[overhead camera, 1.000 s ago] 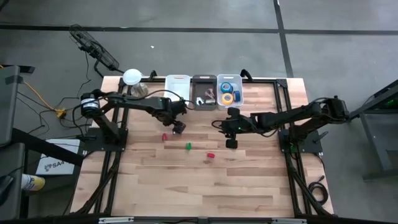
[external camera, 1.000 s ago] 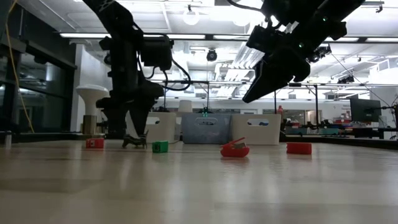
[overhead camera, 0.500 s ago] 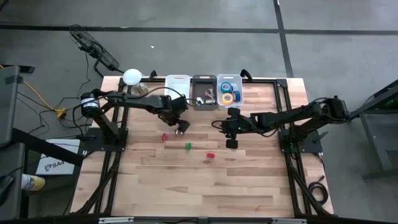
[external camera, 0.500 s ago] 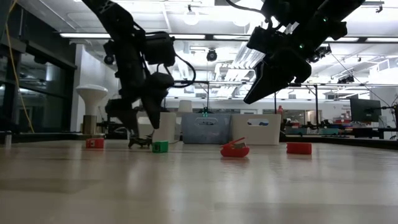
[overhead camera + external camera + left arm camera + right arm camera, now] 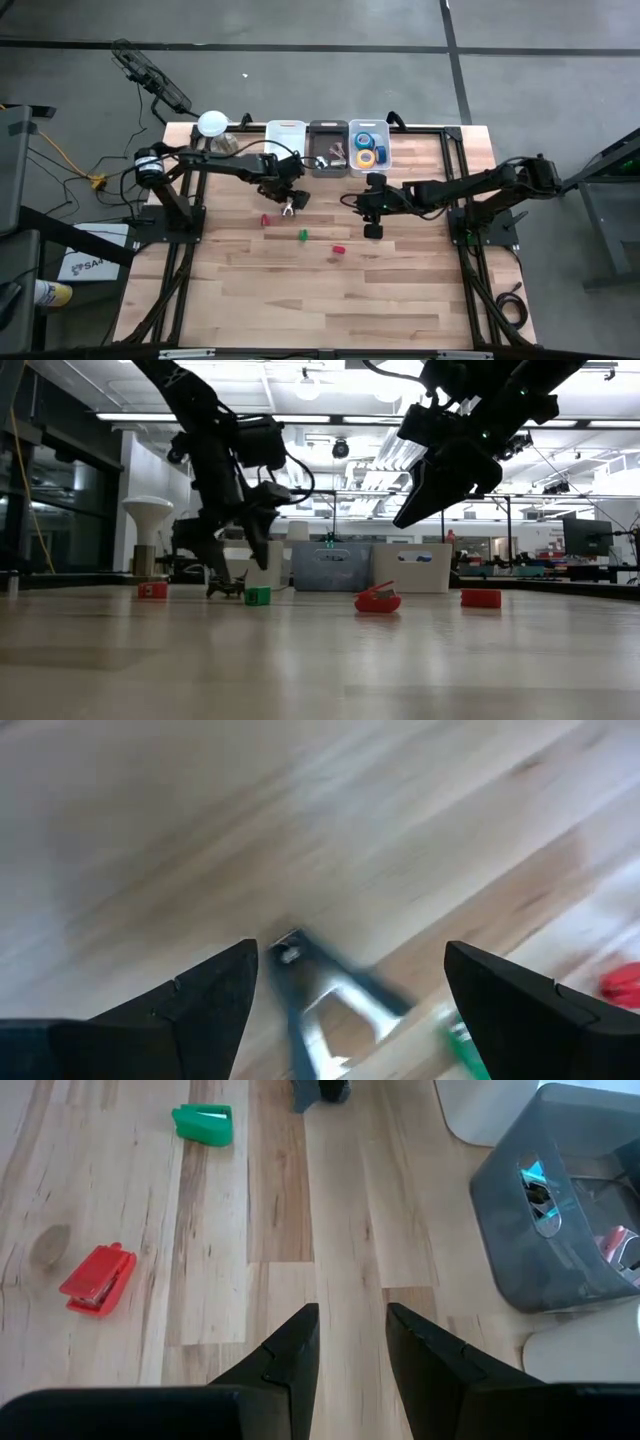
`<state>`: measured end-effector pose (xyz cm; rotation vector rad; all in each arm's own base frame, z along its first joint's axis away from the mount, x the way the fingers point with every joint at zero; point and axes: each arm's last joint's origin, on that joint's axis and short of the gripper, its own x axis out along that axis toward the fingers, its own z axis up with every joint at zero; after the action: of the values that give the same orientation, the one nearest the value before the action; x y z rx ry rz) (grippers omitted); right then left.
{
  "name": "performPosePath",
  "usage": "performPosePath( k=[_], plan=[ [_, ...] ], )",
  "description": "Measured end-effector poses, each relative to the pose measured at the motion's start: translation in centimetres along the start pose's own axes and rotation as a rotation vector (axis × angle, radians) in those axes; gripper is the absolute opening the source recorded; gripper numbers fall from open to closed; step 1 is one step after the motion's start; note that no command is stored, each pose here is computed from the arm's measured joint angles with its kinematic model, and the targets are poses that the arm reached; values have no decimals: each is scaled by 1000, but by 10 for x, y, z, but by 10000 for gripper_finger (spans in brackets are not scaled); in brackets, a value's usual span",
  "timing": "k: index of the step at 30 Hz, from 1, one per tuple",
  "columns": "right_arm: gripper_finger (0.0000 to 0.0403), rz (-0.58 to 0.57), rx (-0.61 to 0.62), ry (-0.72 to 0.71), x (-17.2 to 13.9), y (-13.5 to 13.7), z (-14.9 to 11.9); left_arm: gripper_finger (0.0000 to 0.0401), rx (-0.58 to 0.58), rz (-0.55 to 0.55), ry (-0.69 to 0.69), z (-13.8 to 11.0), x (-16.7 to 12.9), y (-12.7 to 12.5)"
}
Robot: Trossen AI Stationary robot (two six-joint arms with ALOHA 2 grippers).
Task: Pick and place Stapler, Stapler remover, tape
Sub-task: Put the blue staple remover into the black bin
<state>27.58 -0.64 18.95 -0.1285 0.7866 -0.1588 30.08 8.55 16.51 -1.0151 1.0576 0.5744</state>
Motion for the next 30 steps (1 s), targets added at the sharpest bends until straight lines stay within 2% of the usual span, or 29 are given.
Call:
performPosePath(
  k=[4,12,19,30],
  plan=[
    [110,0,0,2,0,0,0,316,-36,-30,57,1,12,0],
    [110,1,-1,9,0,0,-1,316,-67,-45,93,0,14,0],
    [110,1,-3,19,0,0,-2,294,0,-79,178,-14,18,-8],
    [110,5,-3,18,0,0,-2,261,64,-38,137,-19,19,-11]
  ],
)
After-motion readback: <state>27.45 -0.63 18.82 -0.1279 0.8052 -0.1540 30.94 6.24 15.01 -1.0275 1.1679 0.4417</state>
